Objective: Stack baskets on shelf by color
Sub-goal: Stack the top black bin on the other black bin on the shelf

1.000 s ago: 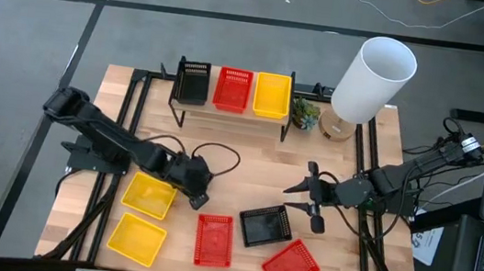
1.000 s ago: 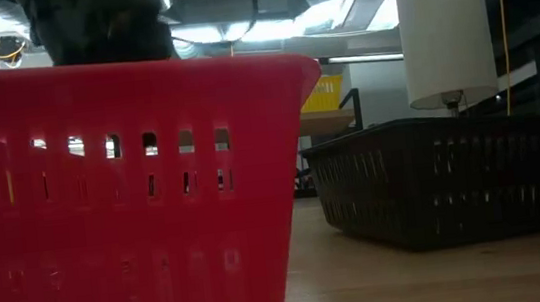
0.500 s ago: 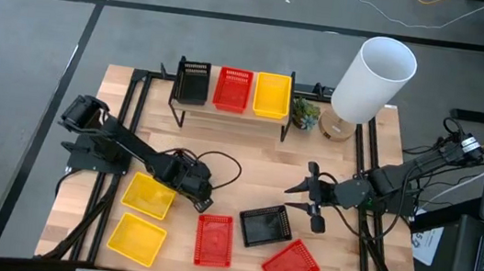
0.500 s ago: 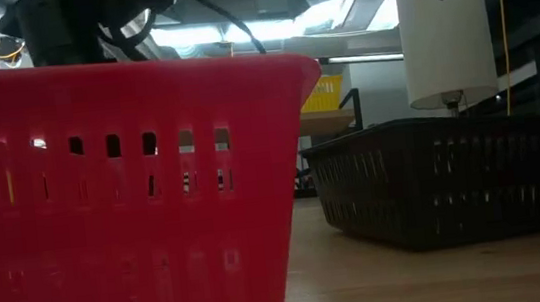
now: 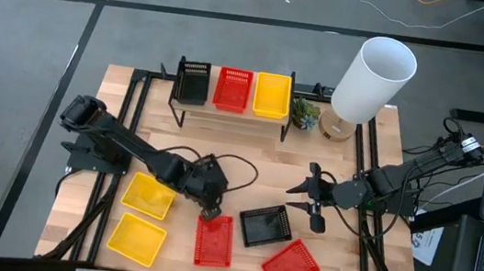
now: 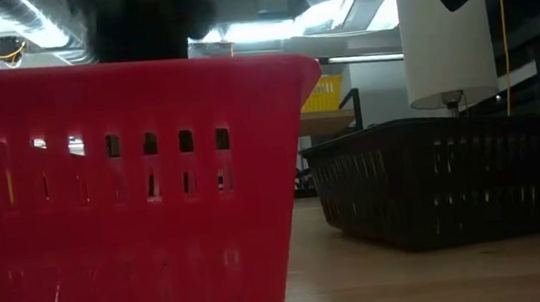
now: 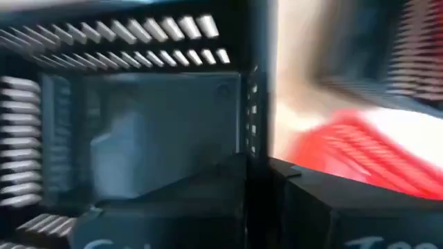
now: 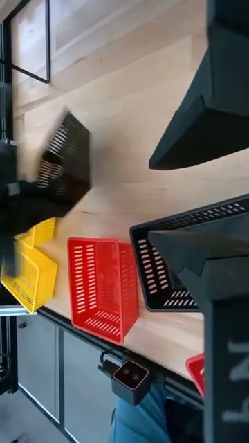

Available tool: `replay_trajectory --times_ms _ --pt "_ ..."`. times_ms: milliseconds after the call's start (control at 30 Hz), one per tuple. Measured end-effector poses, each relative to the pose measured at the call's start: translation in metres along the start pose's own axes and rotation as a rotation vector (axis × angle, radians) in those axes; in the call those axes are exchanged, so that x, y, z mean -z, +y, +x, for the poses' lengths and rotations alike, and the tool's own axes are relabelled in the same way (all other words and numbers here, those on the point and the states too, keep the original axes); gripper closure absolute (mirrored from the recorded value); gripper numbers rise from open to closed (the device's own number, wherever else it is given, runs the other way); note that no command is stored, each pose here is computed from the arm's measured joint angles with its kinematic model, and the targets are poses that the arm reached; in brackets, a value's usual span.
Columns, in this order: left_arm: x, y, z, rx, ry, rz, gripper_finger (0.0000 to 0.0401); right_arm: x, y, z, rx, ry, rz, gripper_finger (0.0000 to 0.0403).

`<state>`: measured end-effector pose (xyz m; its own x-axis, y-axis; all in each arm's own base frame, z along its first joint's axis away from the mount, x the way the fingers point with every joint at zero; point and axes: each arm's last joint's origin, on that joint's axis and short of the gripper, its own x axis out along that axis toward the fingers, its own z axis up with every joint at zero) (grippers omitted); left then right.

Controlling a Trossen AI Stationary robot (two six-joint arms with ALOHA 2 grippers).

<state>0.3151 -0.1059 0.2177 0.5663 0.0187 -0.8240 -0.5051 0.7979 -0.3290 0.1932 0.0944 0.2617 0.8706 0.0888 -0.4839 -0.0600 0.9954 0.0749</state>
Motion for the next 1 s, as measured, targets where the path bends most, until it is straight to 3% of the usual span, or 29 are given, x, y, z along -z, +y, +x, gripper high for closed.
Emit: replay_trajectory --times_ms 100,233,433,533,633,833,1000 --pt "-0.014 -0.022 -0.027 0.016 -0.010 0.105 0.0401 0.000 0.000 0.000 0.000 0.002 -0.001 0.0249" --pt "-0.034 -0.041 -0.072 -0.069 -0.066 0.285 0.0401 0.000 0.000 0.000 0.001 0.002 -0.003 0.0249" --pt "-0.063 -0.034 -0.140 -0.401 -0.146 0.637 0.0401 0.000 0.000 0.000 0.001 0.002 -0.003 0.0249" --pt "-0.076 -0.017 -0.167 -0.615 -0.181 0.746 0.0401 0.000 0.000 0.000 0.000 0.002 -0.003 0.0249" --pt "-0.090 0.012 -0.184 -0.692 -0.107 0.740 0.0401 0.000 0.000 0.000 0.000 0.002 -0.002 0.0249" --pt "-0.118 0.084 -0.196 -0.618 0.070 0.655 0.0401 0.000 0.000 0.000 0.000 0.002 -0.003 0.0249" --pt "-0.134 0.135 -0.190 -0.481 0.062 0.644 0.0401 0.000 0.000 0.000 0.001 0.001 -0.001 0.0249"
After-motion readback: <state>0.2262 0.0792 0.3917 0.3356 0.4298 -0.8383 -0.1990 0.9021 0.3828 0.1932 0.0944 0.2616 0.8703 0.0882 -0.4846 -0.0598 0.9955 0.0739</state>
